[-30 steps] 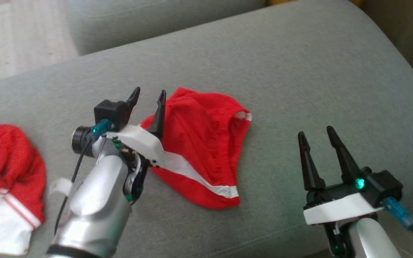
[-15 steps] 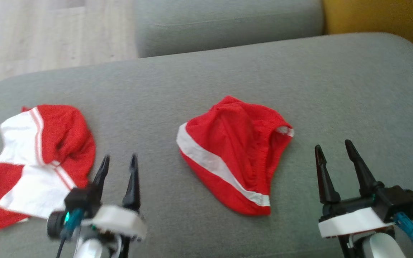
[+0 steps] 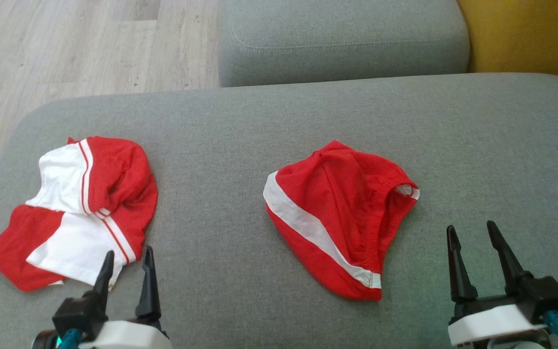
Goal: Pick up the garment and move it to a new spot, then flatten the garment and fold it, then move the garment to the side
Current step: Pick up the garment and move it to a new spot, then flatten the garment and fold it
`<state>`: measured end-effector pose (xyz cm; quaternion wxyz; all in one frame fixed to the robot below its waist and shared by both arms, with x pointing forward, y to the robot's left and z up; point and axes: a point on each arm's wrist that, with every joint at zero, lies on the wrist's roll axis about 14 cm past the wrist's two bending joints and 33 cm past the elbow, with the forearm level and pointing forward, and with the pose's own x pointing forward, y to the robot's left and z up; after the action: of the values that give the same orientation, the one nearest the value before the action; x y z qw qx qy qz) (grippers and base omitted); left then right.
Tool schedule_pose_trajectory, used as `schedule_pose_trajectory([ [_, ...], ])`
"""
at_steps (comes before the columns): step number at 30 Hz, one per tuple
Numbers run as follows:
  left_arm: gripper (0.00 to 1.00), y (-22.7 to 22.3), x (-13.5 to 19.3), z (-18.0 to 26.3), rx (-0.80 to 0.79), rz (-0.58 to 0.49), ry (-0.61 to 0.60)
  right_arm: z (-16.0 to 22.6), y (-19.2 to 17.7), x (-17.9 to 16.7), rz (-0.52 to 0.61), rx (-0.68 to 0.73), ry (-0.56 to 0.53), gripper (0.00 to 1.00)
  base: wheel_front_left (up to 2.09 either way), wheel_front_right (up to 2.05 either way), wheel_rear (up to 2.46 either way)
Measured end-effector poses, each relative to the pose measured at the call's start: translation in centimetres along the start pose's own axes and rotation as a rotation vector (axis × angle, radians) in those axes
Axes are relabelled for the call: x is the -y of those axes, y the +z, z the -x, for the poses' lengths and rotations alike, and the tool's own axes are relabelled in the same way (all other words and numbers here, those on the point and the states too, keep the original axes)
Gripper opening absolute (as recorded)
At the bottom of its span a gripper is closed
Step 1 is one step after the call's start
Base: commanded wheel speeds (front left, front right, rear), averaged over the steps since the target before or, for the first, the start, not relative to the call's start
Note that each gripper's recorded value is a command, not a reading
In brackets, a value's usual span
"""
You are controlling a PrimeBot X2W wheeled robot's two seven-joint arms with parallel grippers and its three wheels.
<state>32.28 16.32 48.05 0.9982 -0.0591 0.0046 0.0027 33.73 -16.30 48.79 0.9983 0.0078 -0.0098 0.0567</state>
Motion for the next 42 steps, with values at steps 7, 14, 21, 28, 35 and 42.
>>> schedule_pose_trajectory([
  [7, 1.0, 0.4, -0.5, -0.3, 0.012, -0.003, 0.004, 0.3, -0.4, 0.3, -0.002, -0.011, -0.011, 1.0, 0.0, 0.0, 0.0],
  [14, 1.0, 0.1, 0.7, -0.6, 0.005, -0.003, -0.046, 0.5, -0.5, 0.5, -0.015, -0.013, -0.022, 1.0, 0.0, 0.0, 0.0],
  [21, 1.0, 1.1, 9.3, -2.3, 0.031, 0.038, -0.311, 1.1, 0.1, 1.2, -0.039, 0.006, -0.055, 1.0, 0.0, 0.0, 0.0],
  [28, 1.0, 3.5, 21.2, -5.0, 0.064, 0.041, -0.656, 1.1, 1.6, 1.9, -0.07, 0.054, -0.09, 1.0, 0.0, 0.0, 0.0],
  [35, 1.0, 1.8, 30.1, -6.6, -0.072, -0.065, -0.912, 0.7, 2.0, 2.9, -0.102, 0.064, -0.131, 1.0, 0.0, 0.0, 0.0],
  [42, 1.0, -2.5, 33.4, -7.3, -0.234, -0.189, -1.006, 0.7, 1.5, 3.6, -0.122, 0.045, -0.163, 1.0, 0.0, 0.0, 0.0],
])
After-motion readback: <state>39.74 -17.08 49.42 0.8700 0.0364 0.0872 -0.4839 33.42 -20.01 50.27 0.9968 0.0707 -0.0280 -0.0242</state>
